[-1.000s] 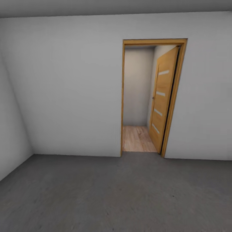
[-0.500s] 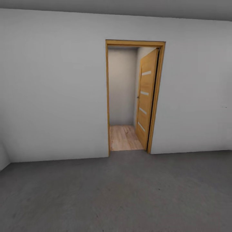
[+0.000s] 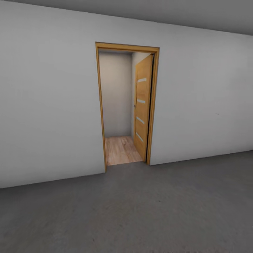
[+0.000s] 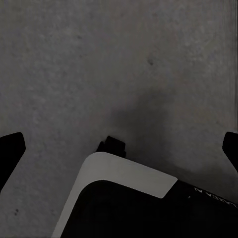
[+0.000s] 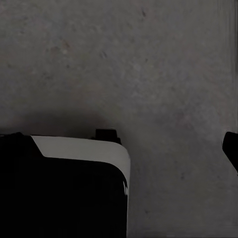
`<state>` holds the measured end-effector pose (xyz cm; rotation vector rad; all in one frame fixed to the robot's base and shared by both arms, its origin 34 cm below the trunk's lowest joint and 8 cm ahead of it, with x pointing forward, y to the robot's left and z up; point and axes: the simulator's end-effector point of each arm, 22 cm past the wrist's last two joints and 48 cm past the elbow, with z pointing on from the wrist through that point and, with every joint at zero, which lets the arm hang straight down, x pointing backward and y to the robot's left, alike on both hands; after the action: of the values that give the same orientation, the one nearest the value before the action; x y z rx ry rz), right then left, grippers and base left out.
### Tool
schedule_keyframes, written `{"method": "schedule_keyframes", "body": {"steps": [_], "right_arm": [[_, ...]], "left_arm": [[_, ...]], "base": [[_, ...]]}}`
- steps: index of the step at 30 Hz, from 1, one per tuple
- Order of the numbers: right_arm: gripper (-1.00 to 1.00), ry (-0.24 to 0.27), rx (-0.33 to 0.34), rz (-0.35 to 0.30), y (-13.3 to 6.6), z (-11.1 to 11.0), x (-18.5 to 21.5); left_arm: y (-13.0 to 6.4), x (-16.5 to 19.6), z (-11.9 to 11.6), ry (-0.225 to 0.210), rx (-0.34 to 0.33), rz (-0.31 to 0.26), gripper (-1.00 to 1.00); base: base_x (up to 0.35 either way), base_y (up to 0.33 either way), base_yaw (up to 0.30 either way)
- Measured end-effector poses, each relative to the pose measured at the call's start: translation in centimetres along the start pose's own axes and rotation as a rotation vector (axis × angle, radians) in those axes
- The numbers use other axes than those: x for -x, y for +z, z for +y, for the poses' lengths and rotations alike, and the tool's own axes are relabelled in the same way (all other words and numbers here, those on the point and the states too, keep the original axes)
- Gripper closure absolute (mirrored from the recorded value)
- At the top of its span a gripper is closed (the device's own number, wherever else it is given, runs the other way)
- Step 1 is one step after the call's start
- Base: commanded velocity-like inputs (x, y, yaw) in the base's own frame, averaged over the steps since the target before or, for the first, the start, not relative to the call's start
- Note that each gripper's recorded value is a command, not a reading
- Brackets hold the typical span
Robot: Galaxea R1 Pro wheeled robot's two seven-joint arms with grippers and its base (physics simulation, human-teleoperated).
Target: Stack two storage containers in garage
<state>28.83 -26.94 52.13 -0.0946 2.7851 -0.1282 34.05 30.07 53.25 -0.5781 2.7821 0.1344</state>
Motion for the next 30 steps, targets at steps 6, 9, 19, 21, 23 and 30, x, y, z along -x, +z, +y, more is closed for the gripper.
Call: {"method": "schedule_keyframes", "body": {"steps": [6,9,19,21,23,30], "right_arm": [[-1.0,0.001,0.0,-0.002,0.0,-0.01,0.04],[-1.0,0.001,0.0,-0.001,0.0,-0.03,0.03],[-1.0,-0.001,-0.001,0.001,-0.02,-0.03,-0.03],[-1.0,-0.003,0.0,0.003,-0.02,0.02,-0.09],[-1.0,-0.005,0.001,0.005,-0.03,0.06,-0.13],[-1.0,-0.008,0.003,0.006,-0.03,0.18,-0.14]], "left_arm": [[-0.04,-0.2,-0.42,0.002,-0.005,0.003,-1.0],[-0.05,-0.24,-0.49,0.005,-0.006,0.003,-1.0],[-0.07,-0.29,-0.43,0.011,-0.006,0.004,-1.0],[-0.07,-0.35,-0.42,0.013,-0.007,0.007,-1.0],[-0.07,-0.38,-0.42,0.014,-0.007,0.008,-1.0],[-0.07,-0.41,-0.41,0.016,-0.007,0.01,-1.0]], "base": [[0.0,0.0,-0.298],[0.0,0.0,-0.298],[0.158,0.0,-0.182],[0.305,0.0,-0.02],[0.312,0.0,-0.01],[0.319,0.0,-0.002]]}}
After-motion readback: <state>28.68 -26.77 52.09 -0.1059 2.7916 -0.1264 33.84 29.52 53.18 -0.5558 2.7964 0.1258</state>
